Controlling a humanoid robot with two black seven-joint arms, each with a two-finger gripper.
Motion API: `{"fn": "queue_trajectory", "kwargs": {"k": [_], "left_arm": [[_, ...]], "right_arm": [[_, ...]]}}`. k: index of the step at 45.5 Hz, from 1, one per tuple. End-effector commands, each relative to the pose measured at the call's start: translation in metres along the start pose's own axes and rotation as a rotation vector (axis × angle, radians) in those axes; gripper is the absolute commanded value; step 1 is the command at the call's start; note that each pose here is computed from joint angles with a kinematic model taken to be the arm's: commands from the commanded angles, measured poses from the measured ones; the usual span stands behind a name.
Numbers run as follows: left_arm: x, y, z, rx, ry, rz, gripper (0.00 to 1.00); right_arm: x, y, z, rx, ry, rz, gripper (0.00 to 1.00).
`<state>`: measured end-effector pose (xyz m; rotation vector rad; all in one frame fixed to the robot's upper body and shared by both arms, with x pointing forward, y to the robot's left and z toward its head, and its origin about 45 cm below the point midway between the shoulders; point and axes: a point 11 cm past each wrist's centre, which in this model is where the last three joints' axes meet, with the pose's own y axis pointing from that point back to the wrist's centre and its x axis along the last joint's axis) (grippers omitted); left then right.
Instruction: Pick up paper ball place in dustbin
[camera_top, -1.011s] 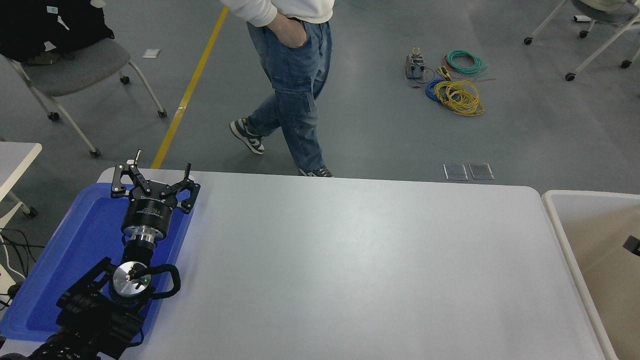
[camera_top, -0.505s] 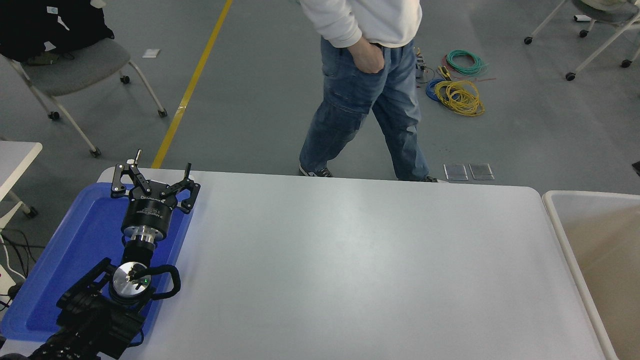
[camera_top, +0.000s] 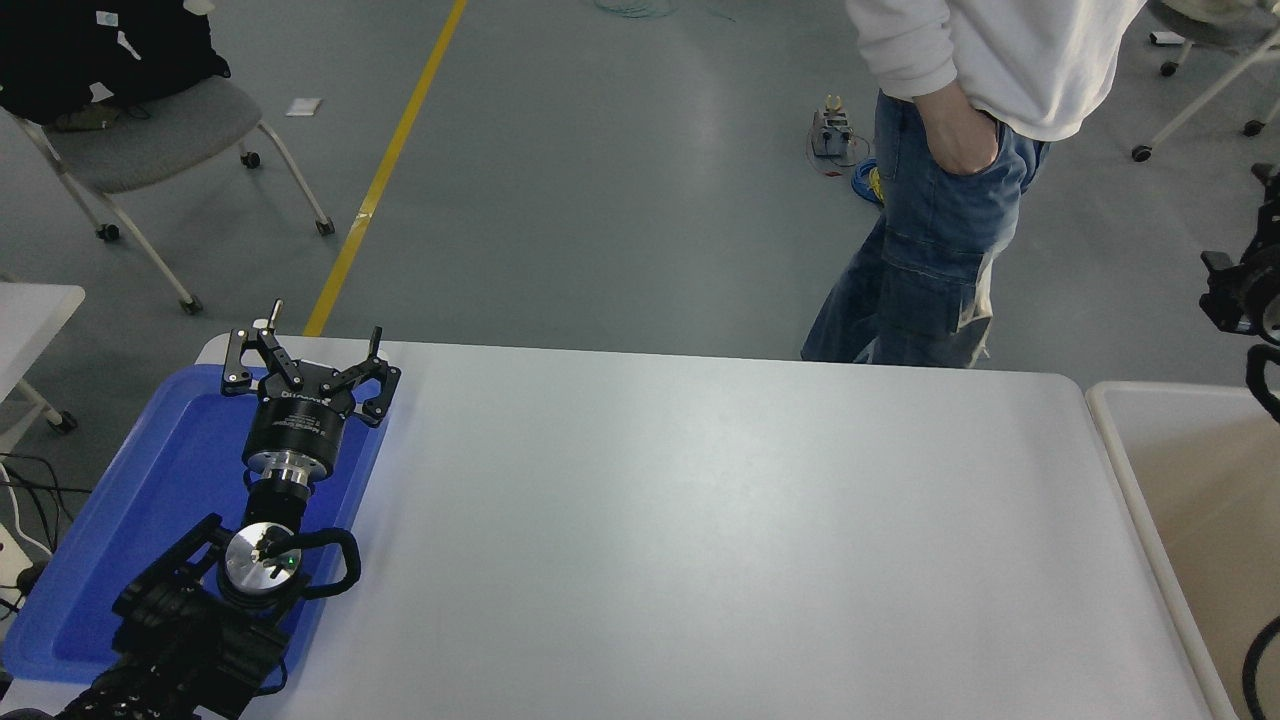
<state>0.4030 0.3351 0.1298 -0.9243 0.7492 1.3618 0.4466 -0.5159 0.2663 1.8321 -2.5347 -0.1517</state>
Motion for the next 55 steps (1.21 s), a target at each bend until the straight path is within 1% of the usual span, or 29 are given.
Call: {"fn": "queue_trajectory", "kwargs": {"k": [1,8,16,21,38,55], "left_arm": [[0.000,0.000,0.000,0.000,0.001,0.000,1.00],[0.000,0.000,0.001,-0.002,-0.001,0.000,1.00],[0.000,0.000,0.000,0.000,0.001,0.000,1.00],[0.000,0.000,0.000,0.000,0.001,0.000,1.00],[0.000,0.000,0.000,0.000,0.001,0.000,1.00],[0.000,0.000,0.000,0.000,-0.001,0.000,1.00]], "right_arm": [[-0.009,0.009,-0.018,0.171,-0.236,-0.010,1.00],[-0.044,0.028,0.019,0.150,-0.408,-0.092,1.00],[-0.077,0.051,0.058,0.096,-0.499,-0.183,1.00],[-0.093,0.062,0.083,0.052,-0.544,-0.199,1.00],[-0.105,0.076,0.115,-0.014,-0.569,-0.193,1.00],[-0.107,0.077,0.117,-0.019,-0.570,-0.196,1.00]]}}
